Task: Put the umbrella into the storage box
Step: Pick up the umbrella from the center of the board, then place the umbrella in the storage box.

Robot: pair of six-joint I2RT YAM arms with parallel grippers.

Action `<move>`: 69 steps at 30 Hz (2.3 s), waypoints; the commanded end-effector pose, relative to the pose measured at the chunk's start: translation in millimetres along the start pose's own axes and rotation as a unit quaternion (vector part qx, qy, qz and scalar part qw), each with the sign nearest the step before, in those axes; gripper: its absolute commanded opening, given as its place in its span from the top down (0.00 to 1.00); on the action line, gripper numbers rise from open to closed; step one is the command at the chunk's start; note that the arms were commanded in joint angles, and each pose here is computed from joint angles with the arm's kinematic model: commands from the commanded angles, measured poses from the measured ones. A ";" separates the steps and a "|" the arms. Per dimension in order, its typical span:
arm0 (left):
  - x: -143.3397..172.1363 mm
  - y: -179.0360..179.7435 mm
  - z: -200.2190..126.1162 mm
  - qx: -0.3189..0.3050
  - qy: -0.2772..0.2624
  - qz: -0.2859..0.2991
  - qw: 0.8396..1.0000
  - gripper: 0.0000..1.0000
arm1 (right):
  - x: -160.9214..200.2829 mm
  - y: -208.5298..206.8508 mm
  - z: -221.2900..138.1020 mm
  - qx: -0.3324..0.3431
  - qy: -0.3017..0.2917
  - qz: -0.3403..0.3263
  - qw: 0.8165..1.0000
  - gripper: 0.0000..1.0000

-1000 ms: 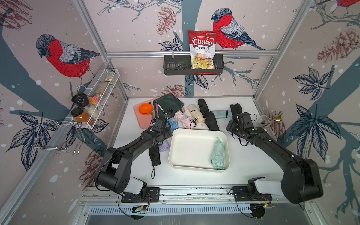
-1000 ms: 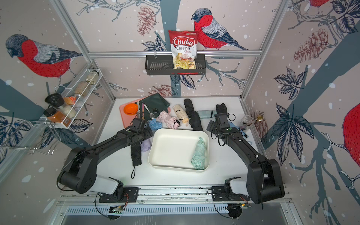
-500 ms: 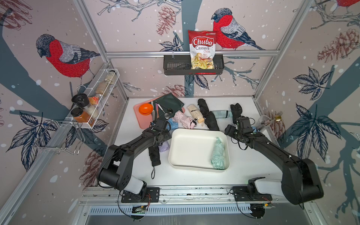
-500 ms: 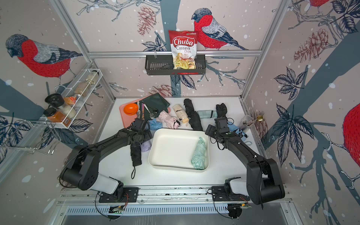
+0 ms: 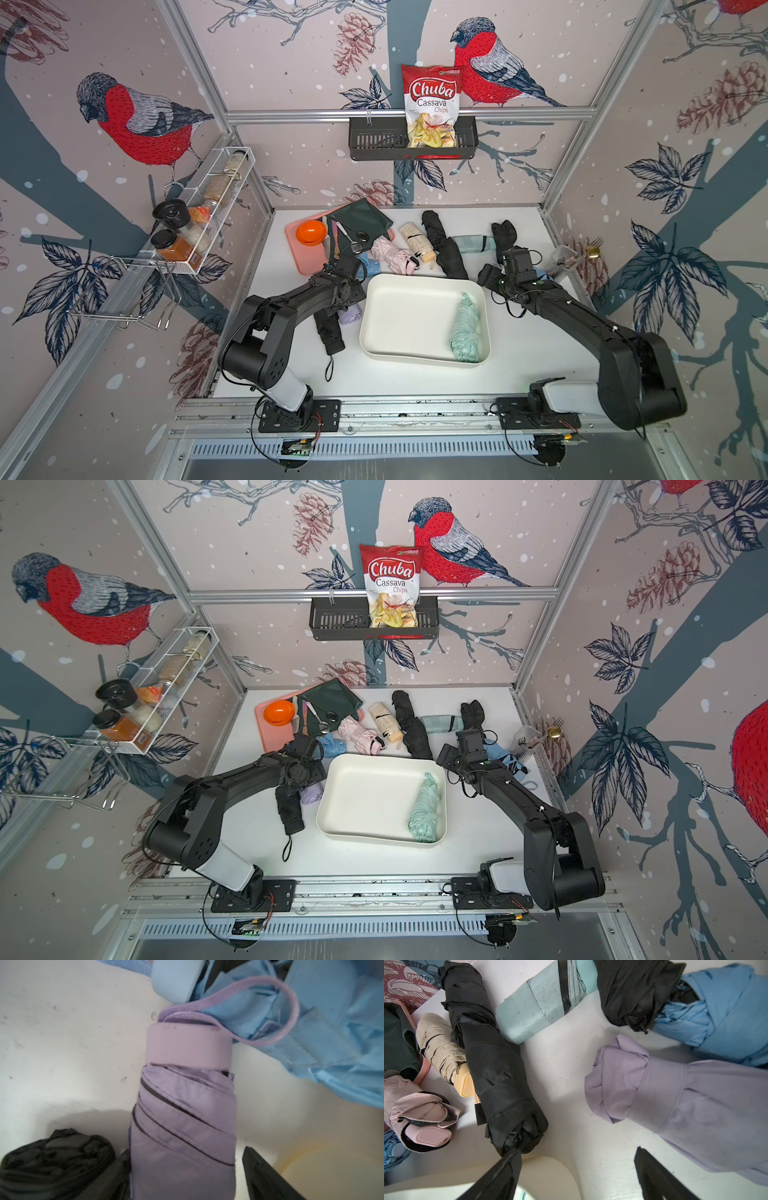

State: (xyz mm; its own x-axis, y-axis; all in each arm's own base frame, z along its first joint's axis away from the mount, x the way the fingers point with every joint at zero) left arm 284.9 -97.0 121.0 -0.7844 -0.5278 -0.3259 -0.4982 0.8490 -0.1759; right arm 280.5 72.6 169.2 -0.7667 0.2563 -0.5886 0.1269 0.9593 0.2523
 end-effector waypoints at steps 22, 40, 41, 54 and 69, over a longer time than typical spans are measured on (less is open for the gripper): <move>-30.2 2.7 -71.4 0.079 -0.085 0.007 0.993 0.57 | 4.4 -1.1 -26.4 -0.002 -0.027 0.003 1.000 0.13; 50.3 -103.3 -124.5 0.281 0.005 0.198 0.939 0.56 | 42.1 -9.5 -49.7 -0.017 -0.044 0.015 0.999 0.16; 58.9 -110.4 -120.1 0.286 0.015 0.208 0.935 0.56 | 44.2 -9.4 -51.4 -0.021 -0.045 0.015 0.999 0.16; 136.3 -152.0 -76.7 0.288 0.103 0.262 0.915 0.56 | 65.8 0.0 -62.1 -0.065 -0.051 0.000 0.997 0.21; 183.4 -159.7 -45.5 0.277 0.184 0.273 0.903 0.37 | 81.6 9.2 -62.5 -0.079 -0.047 -0.024 0.995 0.23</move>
State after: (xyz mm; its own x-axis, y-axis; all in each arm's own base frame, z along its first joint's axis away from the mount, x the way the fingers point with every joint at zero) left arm 202.9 -318.4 125.5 -0.9807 0.0882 -0.1743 0.1643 0.8550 -0.4919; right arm 180.3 95.4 171.4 -0.7188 0.2118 -0.6622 -0.0307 0.9419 0.3346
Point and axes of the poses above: each gripper's point midway between its finger pads, its own z axis out along the fingers, its own y axis along the line the jaws close on, x = y × z, the point moved 10 cm from there along -z, back along the fingers, and after that the axes turned 6 degrees about -z, right-handed, at the moved point
